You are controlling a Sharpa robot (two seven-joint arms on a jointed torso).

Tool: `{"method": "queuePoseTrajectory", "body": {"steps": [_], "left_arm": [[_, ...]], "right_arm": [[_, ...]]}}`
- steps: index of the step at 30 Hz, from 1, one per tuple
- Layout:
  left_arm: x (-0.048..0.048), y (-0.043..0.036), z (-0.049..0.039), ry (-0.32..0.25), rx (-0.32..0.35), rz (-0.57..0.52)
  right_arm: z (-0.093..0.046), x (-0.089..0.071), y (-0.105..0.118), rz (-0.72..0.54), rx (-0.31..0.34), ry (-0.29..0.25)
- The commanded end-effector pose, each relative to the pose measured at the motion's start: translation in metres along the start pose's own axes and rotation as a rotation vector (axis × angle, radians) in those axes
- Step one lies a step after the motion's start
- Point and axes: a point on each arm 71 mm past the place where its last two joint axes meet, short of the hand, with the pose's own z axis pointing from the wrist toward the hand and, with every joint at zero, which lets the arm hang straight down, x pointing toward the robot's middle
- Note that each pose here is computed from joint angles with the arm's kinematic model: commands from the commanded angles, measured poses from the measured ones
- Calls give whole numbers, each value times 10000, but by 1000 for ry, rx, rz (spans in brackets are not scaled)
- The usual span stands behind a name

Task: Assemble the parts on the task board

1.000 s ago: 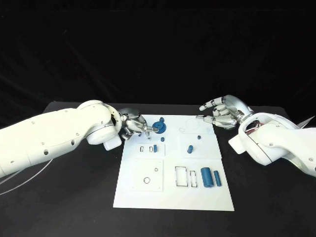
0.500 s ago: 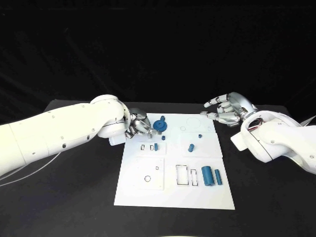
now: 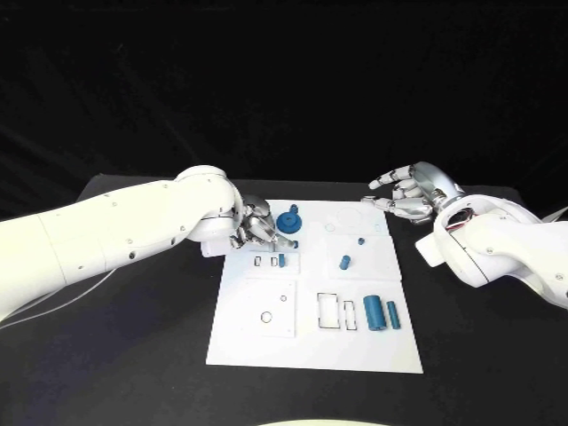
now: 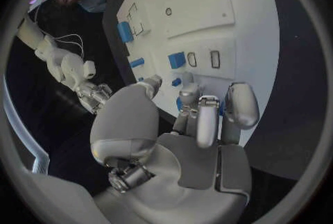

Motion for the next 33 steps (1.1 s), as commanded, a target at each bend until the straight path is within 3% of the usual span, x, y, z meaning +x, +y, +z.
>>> {"method": "queuePoseTrajectory", "body": {"steps": [1,33], "left_arm": [[16,-10,6,30,-10,34],[87,-84,25,65,2,48]], "right_arm": [[8,-14,-4,-4,2,-17],[45,-8,2,-29,-3,-27]]}}
